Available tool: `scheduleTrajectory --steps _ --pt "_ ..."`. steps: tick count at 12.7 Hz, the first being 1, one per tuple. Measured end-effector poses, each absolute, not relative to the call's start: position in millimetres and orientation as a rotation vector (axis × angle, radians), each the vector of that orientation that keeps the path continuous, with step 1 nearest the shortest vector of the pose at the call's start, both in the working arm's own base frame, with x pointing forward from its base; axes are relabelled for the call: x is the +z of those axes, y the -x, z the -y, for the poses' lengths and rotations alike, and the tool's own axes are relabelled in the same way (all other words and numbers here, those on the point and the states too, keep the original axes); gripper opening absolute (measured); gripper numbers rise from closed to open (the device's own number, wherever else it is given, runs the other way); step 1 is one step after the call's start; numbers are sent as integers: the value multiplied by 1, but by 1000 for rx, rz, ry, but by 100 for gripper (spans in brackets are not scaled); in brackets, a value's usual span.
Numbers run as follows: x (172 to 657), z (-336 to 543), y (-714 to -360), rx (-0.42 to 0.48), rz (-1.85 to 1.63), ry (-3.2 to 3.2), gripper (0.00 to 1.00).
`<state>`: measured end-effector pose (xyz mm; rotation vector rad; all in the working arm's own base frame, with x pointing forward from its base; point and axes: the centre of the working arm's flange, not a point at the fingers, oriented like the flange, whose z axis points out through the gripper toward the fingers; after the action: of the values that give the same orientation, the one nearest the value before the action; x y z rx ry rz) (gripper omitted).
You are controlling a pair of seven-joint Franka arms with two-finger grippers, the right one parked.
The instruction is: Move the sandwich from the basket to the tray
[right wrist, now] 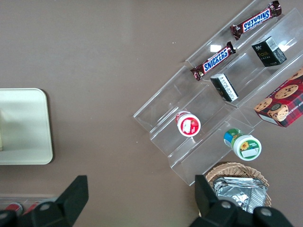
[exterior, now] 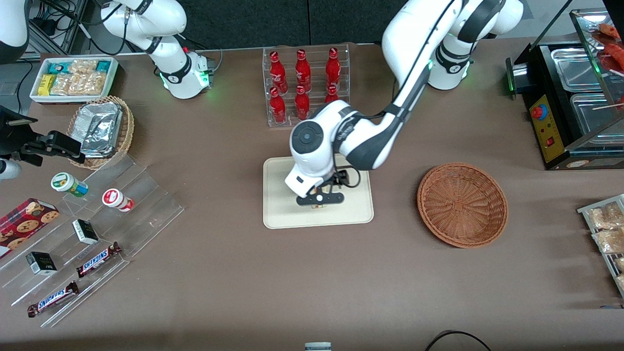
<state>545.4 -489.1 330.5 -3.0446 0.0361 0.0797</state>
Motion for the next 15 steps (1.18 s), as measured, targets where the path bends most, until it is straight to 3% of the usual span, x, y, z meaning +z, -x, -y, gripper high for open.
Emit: scheduleTrajectory --steps 3,9,15 --pt "365 423 -584 140 -153 3043 100" --pt "394 289 -630 242 -182 3026 100" --pt "421 205 -628 277 -204 3063 100"
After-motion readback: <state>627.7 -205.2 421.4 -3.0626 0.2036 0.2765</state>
